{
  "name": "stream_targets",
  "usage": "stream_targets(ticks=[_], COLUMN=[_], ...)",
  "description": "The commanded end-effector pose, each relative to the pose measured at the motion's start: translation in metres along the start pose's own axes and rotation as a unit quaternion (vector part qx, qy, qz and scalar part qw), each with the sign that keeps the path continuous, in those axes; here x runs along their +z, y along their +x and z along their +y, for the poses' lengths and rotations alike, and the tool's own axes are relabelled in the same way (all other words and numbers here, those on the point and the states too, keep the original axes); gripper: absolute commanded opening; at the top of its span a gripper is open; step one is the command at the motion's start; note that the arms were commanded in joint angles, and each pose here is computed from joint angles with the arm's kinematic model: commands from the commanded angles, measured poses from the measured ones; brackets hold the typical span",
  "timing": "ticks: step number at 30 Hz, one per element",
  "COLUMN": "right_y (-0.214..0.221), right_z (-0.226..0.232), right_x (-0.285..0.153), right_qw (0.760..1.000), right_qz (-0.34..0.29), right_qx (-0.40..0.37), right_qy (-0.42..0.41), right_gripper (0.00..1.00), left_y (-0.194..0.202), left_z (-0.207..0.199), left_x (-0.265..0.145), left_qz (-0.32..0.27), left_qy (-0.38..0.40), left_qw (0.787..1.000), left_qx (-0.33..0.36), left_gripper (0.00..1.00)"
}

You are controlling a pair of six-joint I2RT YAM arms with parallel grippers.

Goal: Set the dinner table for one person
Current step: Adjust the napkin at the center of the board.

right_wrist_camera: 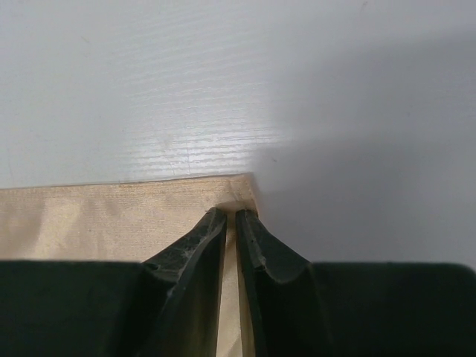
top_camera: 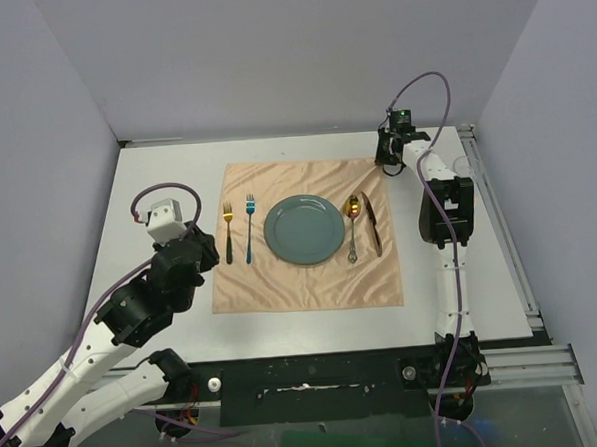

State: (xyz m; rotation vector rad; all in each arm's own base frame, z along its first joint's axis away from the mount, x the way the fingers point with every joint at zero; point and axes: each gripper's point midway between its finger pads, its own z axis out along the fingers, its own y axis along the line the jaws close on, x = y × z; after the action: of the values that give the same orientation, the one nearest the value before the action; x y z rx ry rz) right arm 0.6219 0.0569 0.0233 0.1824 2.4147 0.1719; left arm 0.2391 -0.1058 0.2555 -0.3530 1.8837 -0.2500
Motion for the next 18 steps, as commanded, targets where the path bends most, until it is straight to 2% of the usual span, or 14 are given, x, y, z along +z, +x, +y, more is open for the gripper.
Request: stream_targets(ticks=[1, 10, 15, 18], right_y=[0.018, 0.003, 0.003, -0.01], right_z=[-0.022, -0.009, 0.004, 0.016], right_x=[0.016, 0.014, -0.001, -0.026], right_qw=[0.999, 1.0, 0.999, 0.997], right_qz=[0.027, 0.01, 0.013, -0.007], right_qx=[0.011, 0.021, 0.018, 0.015], right_qy=[0.019, -0.016, -0.049, -0.073], right_gripper=[0.15, 0.17, 0.26, 0.29], left_y=[-0.027, -0.027, -0.023, -0.018], left_z=[-0.008, -0.008, -0.008, -0.01], left_x=[-0.01, -0.01, -0.009, -0.007], left_qz=[-0.028, -0.028, -0.026, -0.022], left_qy=[0.016, 0.017, 0.021, 0.026], left_qw=[0.999, 0.999, 0.999, 0.999], left_qx=[-0.022, -0.024, -0.027, -0.029], left_gripper=[0.29, 0.29, 0.29, 0.29])
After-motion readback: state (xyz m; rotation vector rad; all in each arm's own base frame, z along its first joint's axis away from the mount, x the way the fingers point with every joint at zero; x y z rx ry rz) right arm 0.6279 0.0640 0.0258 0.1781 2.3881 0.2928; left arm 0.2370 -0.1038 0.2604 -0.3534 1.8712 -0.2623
